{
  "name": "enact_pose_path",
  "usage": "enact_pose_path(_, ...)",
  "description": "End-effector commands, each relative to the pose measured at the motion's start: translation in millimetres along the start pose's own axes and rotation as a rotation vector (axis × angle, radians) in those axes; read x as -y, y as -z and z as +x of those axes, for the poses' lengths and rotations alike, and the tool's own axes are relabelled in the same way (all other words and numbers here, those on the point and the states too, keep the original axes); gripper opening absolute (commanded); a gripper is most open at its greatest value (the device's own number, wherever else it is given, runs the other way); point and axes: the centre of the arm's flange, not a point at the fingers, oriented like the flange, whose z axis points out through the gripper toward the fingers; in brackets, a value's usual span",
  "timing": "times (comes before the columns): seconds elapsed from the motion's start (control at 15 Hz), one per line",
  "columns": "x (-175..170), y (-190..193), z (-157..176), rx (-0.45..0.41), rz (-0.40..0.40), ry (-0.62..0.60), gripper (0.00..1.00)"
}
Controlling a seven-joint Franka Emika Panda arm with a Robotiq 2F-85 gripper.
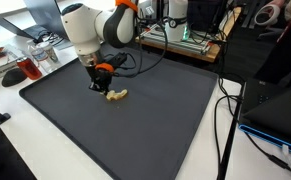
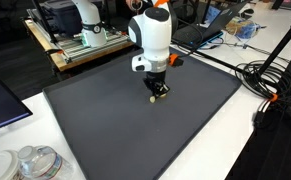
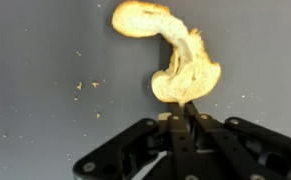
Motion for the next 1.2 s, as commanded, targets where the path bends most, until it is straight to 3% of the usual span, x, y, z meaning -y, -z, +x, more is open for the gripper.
enact_pose_path(0.0,5,9,-6,-0.013,-0.012,0.023,0.02)
enact_pose_path(0.8,5,11,-8,-0.021,-0.031,0.026,0.02)
enact_pose_path(0.87,5,13,-10,-0.006,-0.035,0.041,0.32)
enact_pose_path(0.93,5,14,-9,-0.033,-0.036,0.031,0.33)
enact_pose_path(1.13,5,24,-11,-0.035,-0.026,0.057,0.52)
